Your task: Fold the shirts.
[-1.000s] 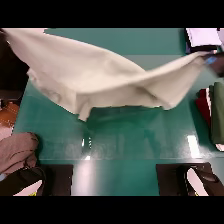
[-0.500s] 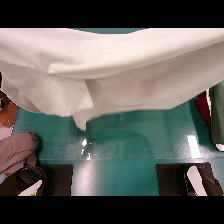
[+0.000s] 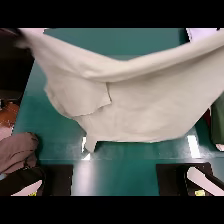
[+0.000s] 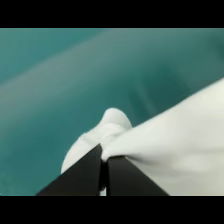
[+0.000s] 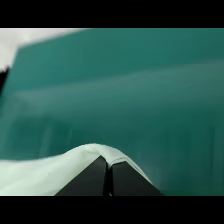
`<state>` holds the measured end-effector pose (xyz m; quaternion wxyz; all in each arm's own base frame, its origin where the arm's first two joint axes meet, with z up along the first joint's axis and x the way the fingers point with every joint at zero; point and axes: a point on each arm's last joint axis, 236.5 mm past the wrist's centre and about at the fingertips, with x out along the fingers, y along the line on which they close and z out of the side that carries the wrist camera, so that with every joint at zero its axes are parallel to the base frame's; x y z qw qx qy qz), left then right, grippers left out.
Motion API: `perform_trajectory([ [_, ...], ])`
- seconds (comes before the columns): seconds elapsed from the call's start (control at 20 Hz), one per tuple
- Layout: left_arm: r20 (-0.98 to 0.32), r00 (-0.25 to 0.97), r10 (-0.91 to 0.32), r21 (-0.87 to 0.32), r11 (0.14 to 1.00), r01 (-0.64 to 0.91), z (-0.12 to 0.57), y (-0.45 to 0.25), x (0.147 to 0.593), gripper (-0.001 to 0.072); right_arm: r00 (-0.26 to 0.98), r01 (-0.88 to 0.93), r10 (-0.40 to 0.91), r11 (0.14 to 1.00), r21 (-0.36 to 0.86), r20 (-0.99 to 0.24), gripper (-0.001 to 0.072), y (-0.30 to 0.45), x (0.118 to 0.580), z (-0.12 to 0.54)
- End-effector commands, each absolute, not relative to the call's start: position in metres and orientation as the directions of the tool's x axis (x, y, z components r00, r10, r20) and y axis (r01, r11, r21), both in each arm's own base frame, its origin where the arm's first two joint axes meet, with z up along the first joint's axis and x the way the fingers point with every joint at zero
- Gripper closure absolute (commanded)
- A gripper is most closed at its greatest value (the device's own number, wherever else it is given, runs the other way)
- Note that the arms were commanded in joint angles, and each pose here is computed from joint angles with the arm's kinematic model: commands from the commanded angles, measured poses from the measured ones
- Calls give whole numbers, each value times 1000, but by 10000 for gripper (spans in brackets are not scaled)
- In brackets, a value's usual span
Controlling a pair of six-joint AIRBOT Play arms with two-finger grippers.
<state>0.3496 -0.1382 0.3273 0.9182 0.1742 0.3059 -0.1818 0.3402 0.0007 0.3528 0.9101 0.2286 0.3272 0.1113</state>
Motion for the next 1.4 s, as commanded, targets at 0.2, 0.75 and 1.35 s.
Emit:
perform_trajectory([
  [0.2,-807,579,-114,155,906,394,156,-157,481,679,467,11,179,978,208,-866,697,28,441,148],
  [0.75,-923,383,-31,46,981,189,84,-67,492,156,479,45,180,972,229,-859,133,25,493,88],
  [1.35,-926,58,-374,-363,922,136,-22,-75,369,157,432,-17,181,981,192,-884,135,18,417,151],
])
